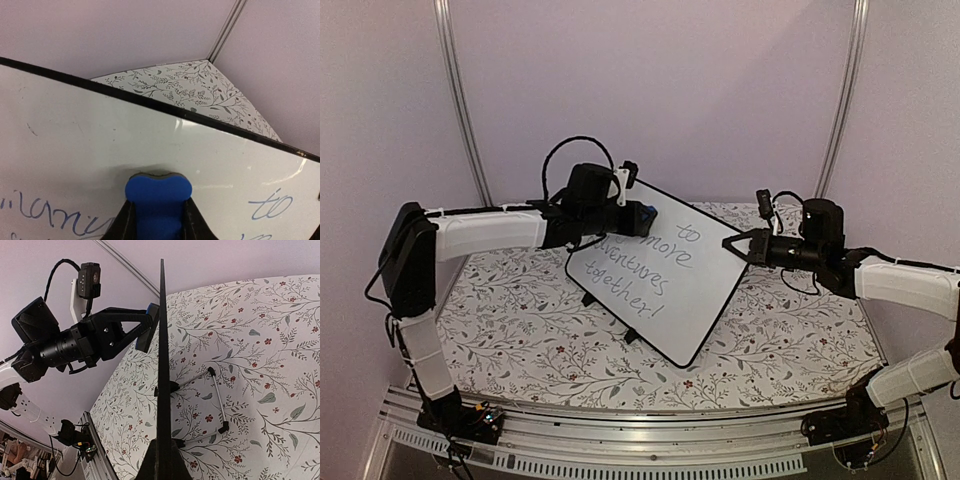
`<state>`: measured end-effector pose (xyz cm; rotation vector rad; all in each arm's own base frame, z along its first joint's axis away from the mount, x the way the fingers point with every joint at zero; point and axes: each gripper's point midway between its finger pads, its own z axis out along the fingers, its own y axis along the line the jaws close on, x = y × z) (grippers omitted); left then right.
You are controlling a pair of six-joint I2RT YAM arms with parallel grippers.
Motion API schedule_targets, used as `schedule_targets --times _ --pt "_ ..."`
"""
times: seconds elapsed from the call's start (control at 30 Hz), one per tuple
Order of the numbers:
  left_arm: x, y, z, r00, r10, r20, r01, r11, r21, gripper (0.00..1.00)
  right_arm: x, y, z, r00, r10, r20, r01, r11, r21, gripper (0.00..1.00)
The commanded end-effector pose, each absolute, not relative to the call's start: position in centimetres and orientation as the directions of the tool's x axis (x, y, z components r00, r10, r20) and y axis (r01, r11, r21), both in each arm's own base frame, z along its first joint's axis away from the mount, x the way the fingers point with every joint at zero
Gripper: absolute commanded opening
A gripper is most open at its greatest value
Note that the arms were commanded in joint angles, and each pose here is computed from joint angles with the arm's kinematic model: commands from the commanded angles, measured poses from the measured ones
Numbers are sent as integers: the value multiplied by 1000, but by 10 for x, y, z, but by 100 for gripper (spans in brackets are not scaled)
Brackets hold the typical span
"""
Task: Erase the whiteboard
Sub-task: Erase the center of the whiteboard.
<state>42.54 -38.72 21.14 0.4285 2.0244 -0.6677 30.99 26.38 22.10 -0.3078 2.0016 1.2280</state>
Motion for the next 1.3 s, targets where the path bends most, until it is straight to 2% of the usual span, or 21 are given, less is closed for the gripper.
schedule_targets --times 0.0,0.23,0.47,0.73,1.27 --pt "385 -376 135 -636 164 -754 521 812 -262 0 259 296 198 -691 -60 -720 -685 372 627 0" --pt "367 -378 124 -647 183 -740 532 804 -266 0 259 298 197 -693 -62 -718 -686 365 630 0" --pt "374 -412 154 -590 183 -786 593 759 -269 0 258 299 197 -696 -63 -715 -683 365 633 0" --pt "351 -442 148 -575 232 -784 650 712 -267 0 258 299 197 -697 -62 -715 -682 367 633 0" --pt "336 -435 129 -582 281 -763 639 738 -216 0 258 302 198 -698 -66 -713 -683 360 635 0"
